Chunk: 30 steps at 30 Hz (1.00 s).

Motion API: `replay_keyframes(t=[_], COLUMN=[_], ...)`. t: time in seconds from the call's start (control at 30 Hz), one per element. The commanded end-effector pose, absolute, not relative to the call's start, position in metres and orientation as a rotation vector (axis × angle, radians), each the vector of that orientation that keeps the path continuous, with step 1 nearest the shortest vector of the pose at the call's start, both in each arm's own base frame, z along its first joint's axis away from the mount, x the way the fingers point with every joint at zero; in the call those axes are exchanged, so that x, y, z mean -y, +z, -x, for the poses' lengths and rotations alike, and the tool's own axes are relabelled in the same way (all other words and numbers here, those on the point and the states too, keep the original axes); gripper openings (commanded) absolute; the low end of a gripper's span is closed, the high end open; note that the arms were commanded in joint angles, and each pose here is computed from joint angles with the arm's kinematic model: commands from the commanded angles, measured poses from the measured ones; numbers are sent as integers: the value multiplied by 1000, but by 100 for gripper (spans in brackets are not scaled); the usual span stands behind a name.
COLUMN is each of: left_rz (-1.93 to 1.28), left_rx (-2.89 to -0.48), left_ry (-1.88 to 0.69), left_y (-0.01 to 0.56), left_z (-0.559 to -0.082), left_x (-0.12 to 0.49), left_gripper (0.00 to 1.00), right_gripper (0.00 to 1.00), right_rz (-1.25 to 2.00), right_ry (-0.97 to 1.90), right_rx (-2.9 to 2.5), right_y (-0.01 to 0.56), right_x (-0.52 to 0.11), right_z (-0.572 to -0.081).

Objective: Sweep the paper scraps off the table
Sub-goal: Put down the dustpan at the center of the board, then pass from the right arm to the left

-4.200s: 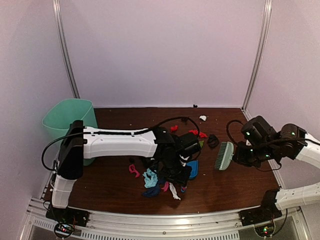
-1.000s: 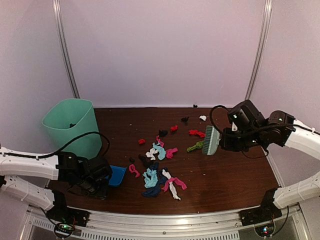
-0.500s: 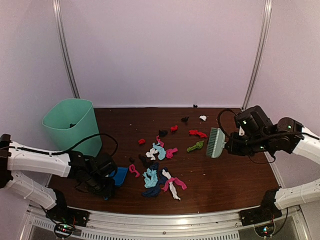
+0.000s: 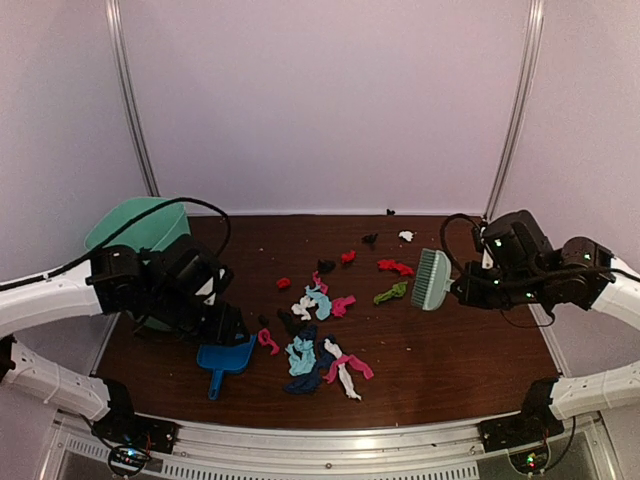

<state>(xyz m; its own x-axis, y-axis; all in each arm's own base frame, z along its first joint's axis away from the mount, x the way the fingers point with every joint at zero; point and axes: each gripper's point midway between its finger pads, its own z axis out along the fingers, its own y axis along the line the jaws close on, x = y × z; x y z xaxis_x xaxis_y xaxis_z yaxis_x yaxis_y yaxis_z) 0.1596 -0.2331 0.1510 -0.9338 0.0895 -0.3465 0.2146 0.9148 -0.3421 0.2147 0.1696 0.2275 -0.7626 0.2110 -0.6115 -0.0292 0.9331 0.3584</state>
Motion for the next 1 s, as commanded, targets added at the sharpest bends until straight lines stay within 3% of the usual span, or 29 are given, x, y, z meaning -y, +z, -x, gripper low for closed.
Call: replay_keyframes(t=[0.0, 0.47, 0.97], left_rz=[-325, -686, -888], left_rx=[-2665, -2232, -1879], left_ry=[-555, -1200, -1737], left_y=[199, 325, 416], left_z=[-170, -185, -175], left_x=[240, 370, 411], left_gripper=[84, 81, 86], right_gripper=[0, 0, 0], right_rz=[-82, 175, 309], right_ry=[544, 1113, 1414], right_rx=[-2273, -1880, -1515], right_y=[264, 373, 445], right_x=[-181, -238, -236], right_z=[-228, -205, -159])
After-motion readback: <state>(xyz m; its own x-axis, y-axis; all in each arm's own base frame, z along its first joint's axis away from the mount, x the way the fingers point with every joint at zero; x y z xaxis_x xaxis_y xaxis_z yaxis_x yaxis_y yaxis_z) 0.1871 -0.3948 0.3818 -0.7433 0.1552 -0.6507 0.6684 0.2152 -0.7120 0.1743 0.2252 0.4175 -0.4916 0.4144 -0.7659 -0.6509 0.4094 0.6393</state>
